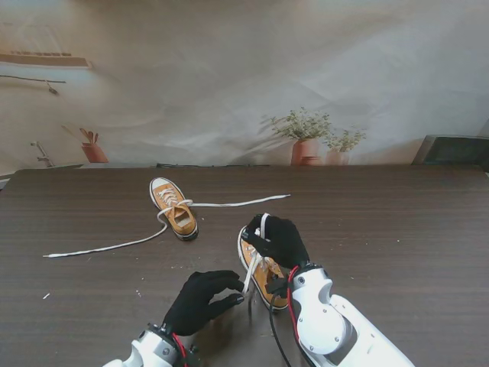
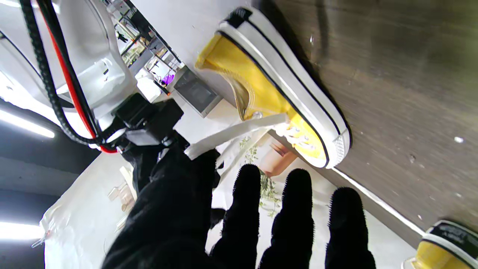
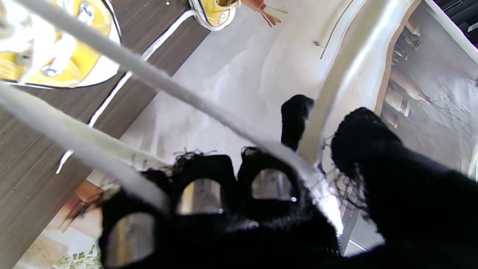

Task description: Tie the shoelaces into a bow on the shoes

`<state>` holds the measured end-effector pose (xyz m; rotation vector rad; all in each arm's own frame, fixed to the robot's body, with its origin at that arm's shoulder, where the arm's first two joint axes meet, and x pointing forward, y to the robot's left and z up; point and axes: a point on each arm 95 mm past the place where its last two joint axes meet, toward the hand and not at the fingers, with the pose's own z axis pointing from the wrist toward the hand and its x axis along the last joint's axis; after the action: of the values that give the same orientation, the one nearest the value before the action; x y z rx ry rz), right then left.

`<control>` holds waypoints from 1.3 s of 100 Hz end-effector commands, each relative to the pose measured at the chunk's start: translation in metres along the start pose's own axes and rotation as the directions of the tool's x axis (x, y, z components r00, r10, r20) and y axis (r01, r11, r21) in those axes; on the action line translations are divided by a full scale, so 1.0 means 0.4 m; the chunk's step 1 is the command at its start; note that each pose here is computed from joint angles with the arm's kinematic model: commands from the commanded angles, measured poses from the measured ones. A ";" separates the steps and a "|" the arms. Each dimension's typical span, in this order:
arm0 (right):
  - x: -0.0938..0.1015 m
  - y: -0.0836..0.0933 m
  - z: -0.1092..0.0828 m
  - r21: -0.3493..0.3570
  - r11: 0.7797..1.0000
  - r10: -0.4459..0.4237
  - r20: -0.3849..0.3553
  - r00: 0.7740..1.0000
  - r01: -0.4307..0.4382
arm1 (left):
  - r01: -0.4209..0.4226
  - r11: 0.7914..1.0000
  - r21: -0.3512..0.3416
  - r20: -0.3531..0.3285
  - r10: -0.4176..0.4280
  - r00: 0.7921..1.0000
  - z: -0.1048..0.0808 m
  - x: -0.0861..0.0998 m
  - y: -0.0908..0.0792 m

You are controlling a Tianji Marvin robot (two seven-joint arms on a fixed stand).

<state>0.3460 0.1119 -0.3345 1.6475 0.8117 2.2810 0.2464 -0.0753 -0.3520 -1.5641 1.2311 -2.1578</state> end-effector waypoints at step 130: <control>0.039 -0.016 -0.005 0.037 0.999 0.039 -0.044 0.998 -0.037 | -0.050 0.947 0.317 0.065 0.031 0.997 -0.062 -0.130 -0.175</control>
<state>0.3398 0.1223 -0.3278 1.6524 0.8221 2.3379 0.2665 0.0157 -0.3530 -1.5213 0.8727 -2.1085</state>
